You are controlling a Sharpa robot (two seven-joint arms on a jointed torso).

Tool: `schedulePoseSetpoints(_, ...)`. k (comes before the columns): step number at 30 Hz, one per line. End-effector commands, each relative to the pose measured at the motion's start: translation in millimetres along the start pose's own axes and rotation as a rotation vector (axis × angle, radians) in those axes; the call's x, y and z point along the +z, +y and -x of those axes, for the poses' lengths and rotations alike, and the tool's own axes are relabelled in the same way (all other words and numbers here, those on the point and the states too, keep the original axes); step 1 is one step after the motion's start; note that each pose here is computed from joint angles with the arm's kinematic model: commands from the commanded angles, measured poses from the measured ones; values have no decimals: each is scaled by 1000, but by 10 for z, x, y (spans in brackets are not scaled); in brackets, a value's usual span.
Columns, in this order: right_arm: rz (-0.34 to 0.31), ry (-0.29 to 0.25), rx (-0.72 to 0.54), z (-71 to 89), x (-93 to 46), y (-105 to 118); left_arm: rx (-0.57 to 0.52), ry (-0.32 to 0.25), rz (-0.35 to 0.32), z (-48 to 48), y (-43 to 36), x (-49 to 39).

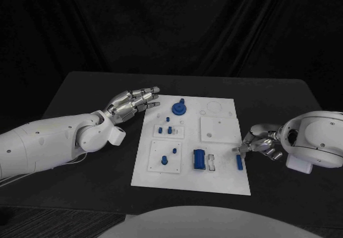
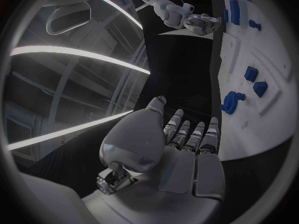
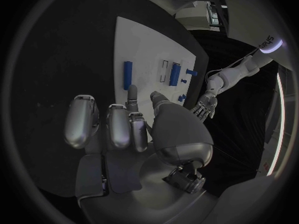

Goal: Assemble the parts on the task board

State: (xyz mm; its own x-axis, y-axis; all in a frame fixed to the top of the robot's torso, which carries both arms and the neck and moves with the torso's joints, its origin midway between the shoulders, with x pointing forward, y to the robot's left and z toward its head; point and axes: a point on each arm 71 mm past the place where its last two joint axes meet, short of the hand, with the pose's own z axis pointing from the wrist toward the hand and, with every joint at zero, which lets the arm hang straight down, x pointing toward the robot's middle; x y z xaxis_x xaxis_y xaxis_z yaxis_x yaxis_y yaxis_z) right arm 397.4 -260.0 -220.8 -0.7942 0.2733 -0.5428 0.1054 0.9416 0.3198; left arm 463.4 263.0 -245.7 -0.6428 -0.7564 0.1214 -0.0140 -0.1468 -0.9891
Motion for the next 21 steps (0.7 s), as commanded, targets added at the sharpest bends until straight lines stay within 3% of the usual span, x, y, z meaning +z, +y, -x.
schedulePoseSetpoints(1,-36,-29,-94,-22,10,-31,-15,10,-9,-24,-1,10)
schedulePoseSetpoints(11,-42,-97,-176,-26,22,-11,-16,12,-6,-23,4,12)
schedulePoseSetpoints(21,-53,-96,-225,-61,46,-15,-19,16,-4,-28,10,17)
